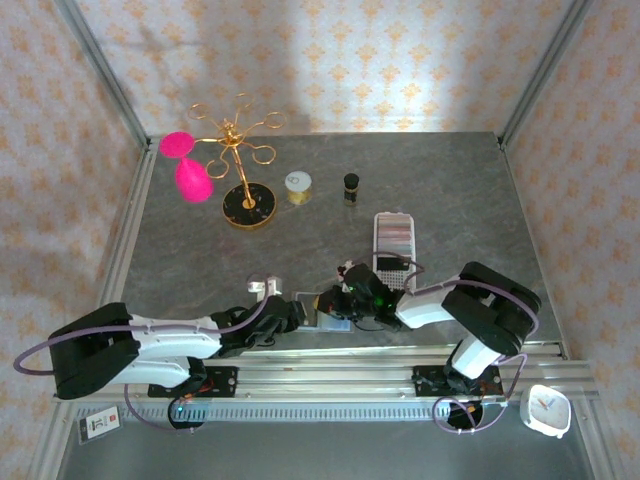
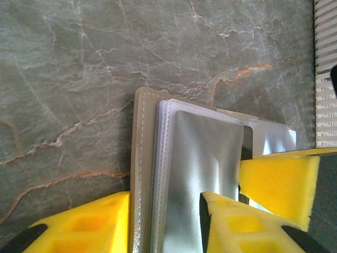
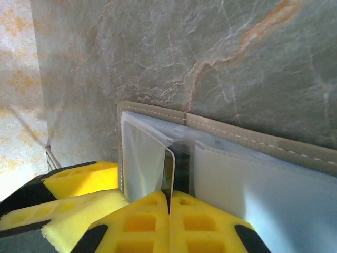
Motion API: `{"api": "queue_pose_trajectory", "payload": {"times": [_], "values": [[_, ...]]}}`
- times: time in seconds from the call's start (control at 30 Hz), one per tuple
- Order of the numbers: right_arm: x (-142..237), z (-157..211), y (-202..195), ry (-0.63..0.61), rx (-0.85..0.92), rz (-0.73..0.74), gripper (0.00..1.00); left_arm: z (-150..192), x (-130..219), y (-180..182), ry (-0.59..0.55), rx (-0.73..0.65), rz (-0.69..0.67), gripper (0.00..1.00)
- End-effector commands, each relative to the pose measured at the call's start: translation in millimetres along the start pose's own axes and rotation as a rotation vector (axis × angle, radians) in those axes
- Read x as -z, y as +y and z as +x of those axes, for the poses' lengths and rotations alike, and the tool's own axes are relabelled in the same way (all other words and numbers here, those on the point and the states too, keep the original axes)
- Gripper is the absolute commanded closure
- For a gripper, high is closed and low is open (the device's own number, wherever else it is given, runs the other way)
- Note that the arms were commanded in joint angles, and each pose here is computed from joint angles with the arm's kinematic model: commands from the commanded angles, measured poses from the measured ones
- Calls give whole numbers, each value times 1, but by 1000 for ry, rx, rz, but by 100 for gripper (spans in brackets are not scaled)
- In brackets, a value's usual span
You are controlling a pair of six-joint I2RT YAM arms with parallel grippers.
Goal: Put the credit cards into the card holder
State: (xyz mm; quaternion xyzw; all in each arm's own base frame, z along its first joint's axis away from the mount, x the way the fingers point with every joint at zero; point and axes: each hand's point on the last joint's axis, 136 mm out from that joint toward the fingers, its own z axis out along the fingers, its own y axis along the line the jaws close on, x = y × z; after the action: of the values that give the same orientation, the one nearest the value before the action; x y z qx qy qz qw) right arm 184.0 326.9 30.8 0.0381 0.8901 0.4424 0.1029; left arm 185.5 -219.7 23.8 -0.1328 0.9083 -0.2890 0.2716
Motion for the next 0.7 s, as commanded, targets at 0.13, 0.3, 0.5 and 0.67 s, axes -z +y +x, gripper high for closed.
{"api": "queue_pose_trajectory", "payload": {"times": [0.13,0.3,0.5,0.67], "values": [[-3,1,9,5,29,7,95,8,5,11,36,31,5,78],[6,-9,11,-34,80,71,85,9,7,17,36,24,-12,87],[31,-25,7,-120,138,187,66,9,10,24,33,5,-38,92],[57,-31,-8,-180,164,295,58,7,13,28,28,-6,-53,93]]}}
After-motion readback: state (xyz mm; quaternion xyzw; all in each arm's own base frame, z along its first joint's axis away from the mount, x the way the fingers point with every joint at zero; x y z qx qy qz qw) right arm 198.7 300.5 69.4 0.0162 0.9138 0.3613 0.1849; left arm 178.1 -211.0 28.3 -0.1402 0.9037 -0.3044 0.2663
